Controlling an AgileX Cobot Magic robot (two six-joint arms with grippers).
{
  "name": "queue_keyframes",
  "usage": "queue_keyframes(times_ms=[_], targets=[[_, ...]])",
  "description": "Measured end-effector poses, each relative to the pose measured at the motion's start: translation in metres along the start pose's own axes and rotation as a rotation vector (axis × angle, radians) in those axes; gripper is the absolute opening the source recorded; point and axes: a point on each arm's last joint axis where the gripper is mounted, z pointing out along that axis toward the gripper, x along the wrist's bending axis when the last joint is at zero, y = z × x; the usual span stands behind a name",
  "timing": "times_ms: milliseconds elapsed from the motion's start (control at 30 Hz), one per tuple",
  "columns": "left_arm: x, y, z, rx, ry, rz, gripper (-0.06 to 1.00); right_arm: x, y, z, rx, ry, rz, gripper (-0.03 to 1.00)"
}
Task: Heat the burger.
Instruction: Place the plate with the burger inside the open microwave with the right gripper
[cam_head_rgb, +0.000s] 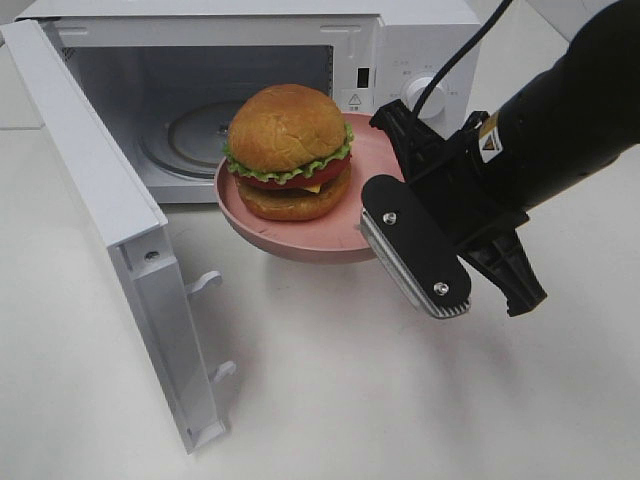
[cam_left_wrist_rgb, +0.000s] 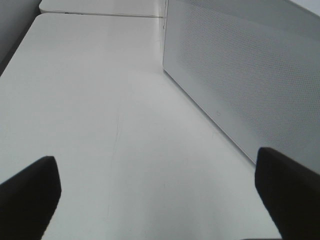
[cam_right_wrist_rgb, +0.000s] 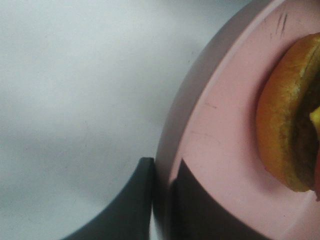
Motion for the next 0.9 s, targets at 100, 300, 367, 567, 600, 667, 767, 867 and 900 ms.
queue_keyframes(times_ms=[100,300,367,567,600,667,767,867,900], targets=[[0.000,0.000,0.000,-0.001,0.000,0.000,0.98,-0.007,0.001,0.004,-0.008,0.001,0.014,0.08],[0.000,0.000,0.000,-0.001,0.000,0.000,0.98,-0.022,0.002,0.012,-0.026,-0.004,0.027,0.08],[0.000,0.000,0.000,-0.001,0.000,0.000,0.98,-0.025,0.002,0.012,-0.026,-0.007,0.020,0.08],[0.000,0.000,0.000,-0.001,0.000,0.000,0.98,-0.040,0.004,0.024,-0.037,-0.005,-0.006,0.08],[0.000,0.000,0.000,-0.001,0.000,0.000,0.98,-0.040,0.004,0.024,-0.037,-0.005,-0.006,0.08],[0.000,0.000,0.000,-0.001,0.000,0.000,0.98,-0.048,0.004,0.029,-0.042,-0.008,-0.013,0.08],[0.000,0.000,0.000,-0.001,0.000,0.000,0.98,-0.052,0.004,0.034,-0.043,-0.010,-0.014,0.08],[0.000,0.000,0.000,-0.001,0.000,0.000,0.98,-0.058,0.005,0.040,-0.045,-0.014,-0.014,0.08],[0.000,0.000,0.000,-0.001,0.000,0.000,0.98,-0.062,0.005,0.043,-0.045,-0.017,-0.015,0.08]])
